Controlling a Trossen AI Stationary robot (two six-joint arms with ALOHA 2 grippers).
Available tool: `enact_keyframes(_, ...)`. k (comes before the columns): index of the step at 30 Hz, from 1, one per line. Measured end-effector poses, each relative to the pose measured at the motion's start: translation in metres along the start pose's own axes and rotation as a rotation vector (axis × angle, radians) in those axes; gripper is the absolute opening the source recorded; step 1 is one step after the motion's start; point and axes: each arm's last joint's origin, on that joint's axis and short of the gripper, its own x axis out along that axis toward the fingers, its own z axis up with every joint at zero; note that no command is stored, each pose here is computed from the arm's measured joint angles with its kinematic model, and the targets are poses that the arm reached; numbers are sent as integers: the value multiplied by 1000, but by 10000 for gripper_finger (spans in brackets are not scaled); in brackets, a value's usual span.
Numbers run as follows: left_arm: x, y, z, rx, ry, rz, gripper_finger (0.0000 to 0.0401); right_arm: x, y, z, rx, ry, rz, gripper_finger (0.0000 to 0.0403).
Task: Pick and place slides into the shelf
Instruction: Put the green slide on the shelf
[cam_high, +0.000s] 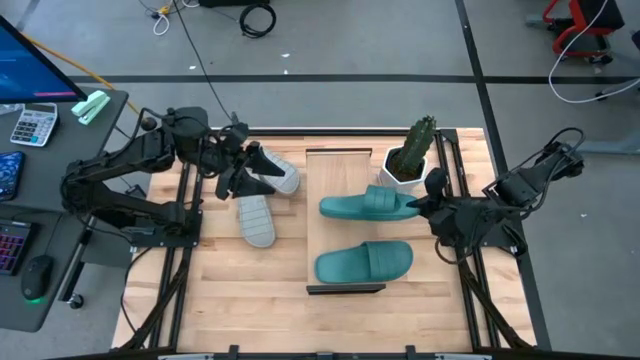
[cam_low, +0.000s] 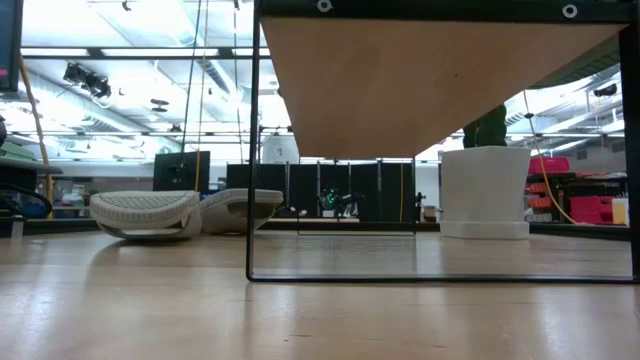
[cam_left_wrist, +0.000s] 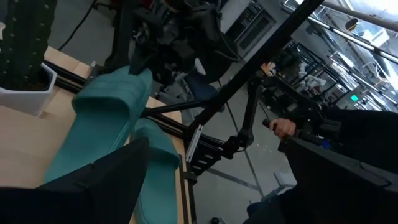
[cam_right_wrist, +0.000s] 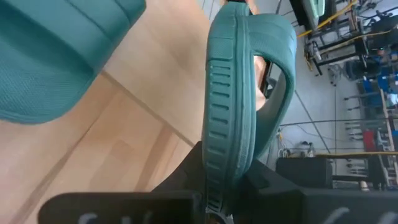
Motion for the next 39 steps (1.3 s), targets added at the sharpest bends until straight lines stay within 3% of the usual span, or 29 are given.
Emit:
enact_keyframes(16, 0, 1, 1, -27, -28, 40, 385, 20, 21, -6, -90, -4, 48, 39)
enact_keyframes(36, 0, 1, 1, -44, -30, 43, 385, 40, 43, -20, -58, 49, 84, 39)
enact_keyframes(39, 0, 1, 1, -44, -30, 43, 385, 40, 43, -20, -54, 46, 83, 54)
